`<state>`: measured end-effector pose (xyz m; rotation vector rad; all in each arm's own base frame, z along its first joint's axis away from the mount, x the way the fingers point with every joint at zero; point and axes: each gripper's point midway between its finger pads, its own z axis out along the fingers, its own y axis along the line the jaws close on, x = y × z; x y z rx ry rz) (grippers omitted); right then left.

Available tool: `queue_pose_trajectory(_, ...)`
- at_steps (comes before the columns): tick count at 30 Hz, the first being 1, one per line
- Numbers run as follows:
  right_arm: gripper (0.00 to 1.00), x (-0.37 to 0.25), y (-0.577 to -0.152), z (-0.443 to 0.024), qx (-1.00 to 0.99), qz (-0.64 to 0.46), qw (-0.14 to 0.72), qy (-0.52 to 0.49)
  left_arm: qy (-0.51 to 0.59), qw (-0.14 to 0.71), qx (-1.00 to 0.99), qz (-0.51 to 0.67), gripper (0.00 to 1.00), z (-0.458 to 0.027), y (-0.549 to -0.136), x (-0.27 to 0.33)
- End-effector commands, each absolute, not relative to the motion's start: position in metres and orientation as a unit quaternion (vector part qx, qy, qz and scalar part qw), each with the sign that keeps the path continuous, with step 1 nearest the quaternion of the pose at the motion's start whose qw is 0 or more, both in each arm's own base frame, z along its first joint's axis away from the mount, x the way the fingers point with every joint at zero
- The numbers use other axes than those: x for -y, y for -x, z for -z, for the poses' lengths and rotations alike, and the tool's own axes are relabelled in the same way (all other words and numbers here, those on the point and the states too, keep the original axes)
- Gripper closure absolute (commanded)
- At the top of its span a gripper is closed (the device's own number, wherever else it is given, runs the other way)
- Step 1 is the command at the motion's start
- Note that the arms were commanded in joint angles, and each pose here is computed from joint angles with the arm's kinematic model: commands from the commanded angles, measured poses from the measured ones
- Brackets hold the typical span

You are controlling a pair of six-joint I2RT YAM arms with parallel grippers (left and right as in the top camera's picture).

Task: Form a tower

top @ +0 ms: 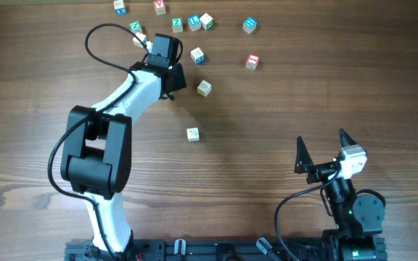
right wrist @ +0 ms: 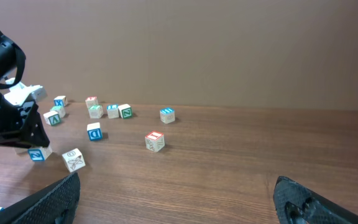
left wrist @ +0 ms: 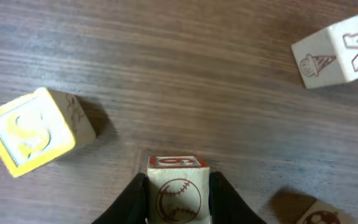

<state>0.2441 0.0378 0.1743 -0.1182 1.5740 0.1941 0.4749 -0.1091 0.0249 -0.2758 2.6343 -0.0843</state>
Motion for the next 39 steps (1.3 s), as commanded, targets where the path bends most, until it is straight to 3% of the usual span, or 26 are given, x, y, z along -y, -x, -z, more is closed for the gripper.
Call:
queue_pose_trajectory(1, 0.0, -0.036, -0.244, -0.176, -0.704, -0.086, 0.704, 0.048, 0.101, 0.282, -0.953, 0.04, 0.77, -0.077, -0.474, 0.107)
queue_pose_trajectory(8, 0.0, -0.036, -0.244, -0.176, -0.704, -0.086, 0.704, 0.048, 0.09, 0.347, -0.929, 0.096, 0.83, -0.198, -0.434, 0.11)
queue_pose_trajectory(11, 0.0, -0.036, -0.244, -0.176, -0.704, -0.086, 0.704, 0.048, 0.074, 0.337, -0.932, 0.107, 0.83, -0.211, -0.412, 0.12)
queue_pose_trajectory(17, 0.0, -0.036, -0.244, -0.176, -0.704, -0.086, 0.704, 0.048, 0.052, 0.246, -0.963, 0.098, 0.82, -0.179, -0.366, 0.149)
queue_pose_trajectory(25, 0.01, -0.036, -0.244, -0.176, -0.704, -0.086, 0.704, 0.048, 0.019, 0.138, -0.988, 0.06, 0.82, -0.099, -0.315, 0.177)
queue_pose_trajectory(39, 0.0, -0.036, -0.244, -0.176, -0.704, -0.086, 0.704, 0.048, 0.073, 0.112, -0.99, 0.052, 0.8, -0.078, -0.304, 0.176)
